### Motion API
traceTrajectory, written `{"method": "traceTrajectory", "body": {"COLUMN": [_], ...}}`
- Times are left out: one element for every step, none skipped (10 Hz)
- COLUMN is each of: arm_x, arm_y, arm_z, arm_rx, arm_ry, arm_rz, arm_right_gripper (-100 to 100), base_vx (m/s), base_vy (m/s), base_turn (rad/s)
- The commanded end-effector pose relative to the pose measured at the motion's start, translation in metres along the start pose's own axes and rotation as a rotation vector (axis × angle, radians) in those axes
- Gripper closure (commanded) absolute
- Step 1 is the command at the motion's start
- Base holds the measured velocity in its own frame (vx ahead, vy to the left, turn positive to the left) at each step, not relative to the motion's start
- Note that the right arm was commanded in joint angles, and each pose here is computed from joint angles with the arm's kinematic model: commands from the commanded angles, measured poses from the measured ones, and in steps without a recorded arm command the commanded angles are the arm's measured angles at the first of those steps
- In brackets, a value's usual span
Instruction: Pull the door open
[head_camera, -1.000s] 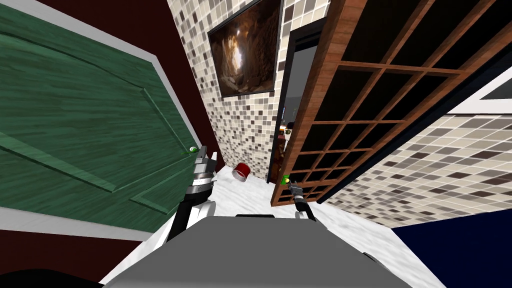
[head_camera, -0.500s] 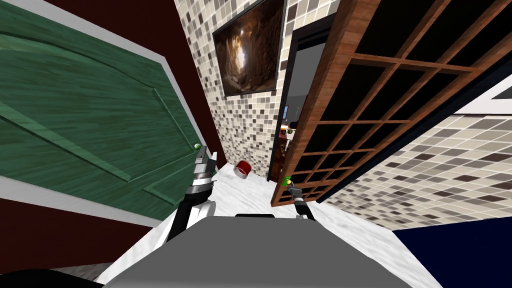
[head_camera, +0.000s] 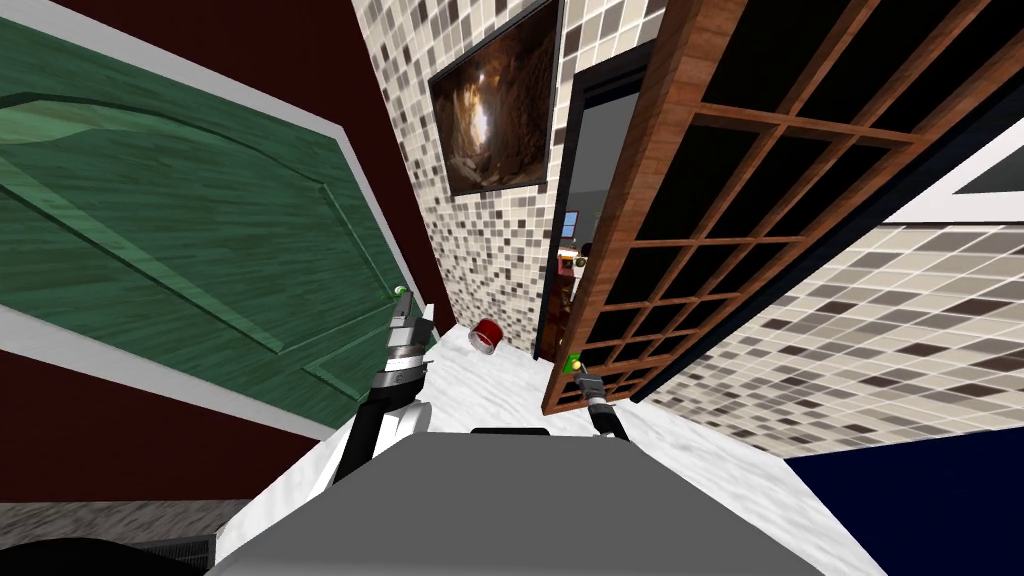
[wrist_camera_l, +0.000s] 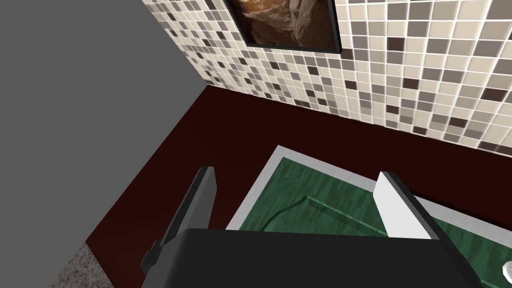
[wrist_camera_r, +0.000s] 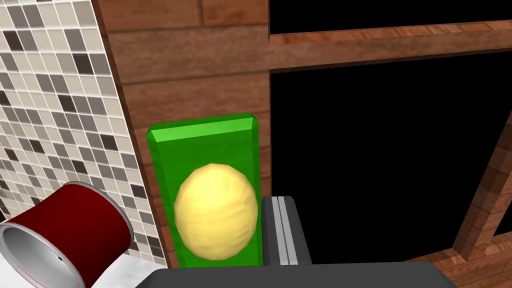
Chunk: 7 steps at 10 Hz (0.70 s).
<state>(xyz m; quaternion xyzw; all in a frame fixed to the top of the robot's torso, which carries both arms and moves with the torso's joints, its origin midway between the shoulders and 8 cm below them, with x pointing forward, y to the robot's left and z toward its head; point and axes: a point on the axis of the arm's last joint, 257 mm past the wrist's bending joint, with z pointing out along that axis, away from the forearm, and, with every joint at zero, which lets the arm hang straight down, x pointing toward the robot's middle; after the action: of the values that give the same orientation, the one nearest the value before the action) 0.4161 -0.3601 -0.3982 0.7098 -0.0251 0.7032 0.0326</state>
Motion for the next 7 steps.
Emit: {"method": "traceTrajectory", "body": {"arm_x": [0.0,-0.002,-0.003,-0.003,-0.003,-0.003,-0.003], "arm_y": [0.0,0.006,0.014,0.014,0.014,0.014,0.014], "arm_z": [0.0,0.0045,-0.0002,-0.0002,-0.0002,-0.0002,-0.0002], "arm_rx": [0.0,-0.014,-0.021,-0.021,-0.021,-0.021,-0.021], "arm_ry": [0.0,-0.017,-0.016,-0.016,-0.016,-0.016,-0.016], "arm_rz": [0.0,0.016,-0.001,-0.001,-0.001,-0.001,-0.001], "arm_right_gripper": [-100,-100,-100,100,100,100,100], "base_vx": [-0.02,0.043,0.029,-0.003,-0.011,-0.008,0.0], "base_vy": [-0.04,0.034,0.008,-0.021,0.0,0.004,0.0], "base_turn": [-0.019,-0.05,-0.061,0.028,0.042,-0.013,0.0]}}
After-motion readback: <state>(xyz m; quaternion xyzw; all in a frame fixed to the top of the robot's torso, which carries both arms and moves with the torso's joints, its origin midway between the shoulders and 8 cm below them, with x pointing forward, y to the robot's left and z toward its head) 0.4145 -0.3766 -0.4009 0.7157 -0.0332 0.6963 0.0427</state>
